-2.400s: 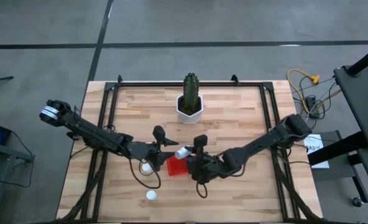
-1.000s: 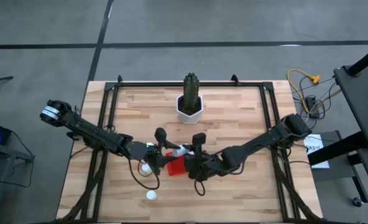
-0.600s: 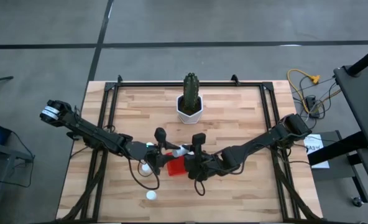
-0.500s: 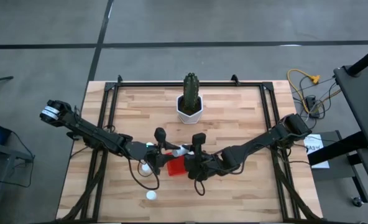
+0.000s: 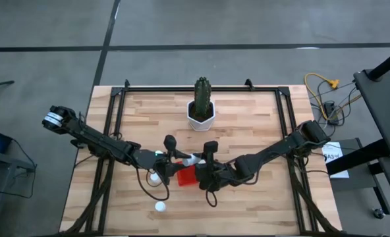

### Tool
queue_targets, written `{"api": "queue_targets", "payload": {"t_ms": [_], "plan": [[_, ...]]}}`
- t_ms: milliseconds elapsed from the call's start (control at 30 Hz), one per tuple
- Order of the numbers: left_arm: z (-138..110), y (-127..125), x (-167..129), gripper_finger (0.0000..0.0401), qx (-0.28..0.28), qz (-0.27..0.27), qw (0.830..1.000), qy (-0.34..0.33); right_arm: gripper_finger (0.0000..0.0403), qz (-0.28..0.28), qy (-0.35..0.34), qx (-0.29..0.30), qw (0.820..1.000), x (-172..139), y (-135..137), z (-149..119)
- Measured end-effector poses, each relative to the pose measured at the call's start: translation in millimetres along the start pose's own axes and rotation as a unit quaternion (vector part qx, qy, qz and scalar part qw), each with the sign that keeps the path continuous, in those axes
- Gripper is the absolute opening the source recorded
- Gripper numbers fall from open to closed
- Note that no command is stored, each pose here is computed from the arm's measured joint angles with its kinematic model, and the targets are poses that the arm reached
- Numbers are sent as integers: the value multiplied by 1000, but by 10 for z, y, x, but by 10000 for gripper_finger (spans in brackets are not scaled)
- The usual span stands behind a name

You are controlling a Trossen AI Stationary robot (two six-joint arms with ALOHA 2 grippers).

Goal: Pick and place pill bottles into a basket
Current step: Put the white pill bottle into the red bin

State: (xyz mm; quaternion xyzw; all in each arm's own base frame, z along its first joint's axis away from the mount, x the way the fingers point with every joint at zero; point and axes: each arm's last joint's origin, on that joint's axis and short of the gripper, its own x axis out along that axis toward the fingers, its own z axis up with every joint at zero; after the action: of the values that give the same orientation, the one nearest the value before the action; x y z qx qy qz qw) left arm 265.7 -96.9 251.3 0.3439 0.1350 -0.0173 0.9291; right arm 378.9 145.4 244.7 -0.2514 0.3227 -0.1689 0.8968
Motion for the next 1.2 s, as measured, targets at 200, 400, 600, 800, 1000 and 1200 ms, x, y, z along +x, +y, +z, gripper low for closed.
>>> {"api": "queue_targets", "payload": {"t_ms": [200,400,600,800,1000,1200], "plan": [[-46,-20,-6,144,12,-9,999,30,190,1,5,-2,1000,-40,-2,-10],[-59,-12,-15,144,18,-11,998,65,184,-58,48,4,997,-203,-67,-133],[-37,1,-6,144,-1,-43,996,76,172,-126,37,16,991,-360,-77,-227],[-81,20,2,144,-24,-74,993,93,161,-174,30,27,984,-358,-87,-328],[-124,39,27,144,-28,-76,992,99,147,-197,23,65,978,-370,-107,-472],[-192,-7,125,144,-31,-95,989,113,135,-184,1,122,975,-471,-214,-595]]}}
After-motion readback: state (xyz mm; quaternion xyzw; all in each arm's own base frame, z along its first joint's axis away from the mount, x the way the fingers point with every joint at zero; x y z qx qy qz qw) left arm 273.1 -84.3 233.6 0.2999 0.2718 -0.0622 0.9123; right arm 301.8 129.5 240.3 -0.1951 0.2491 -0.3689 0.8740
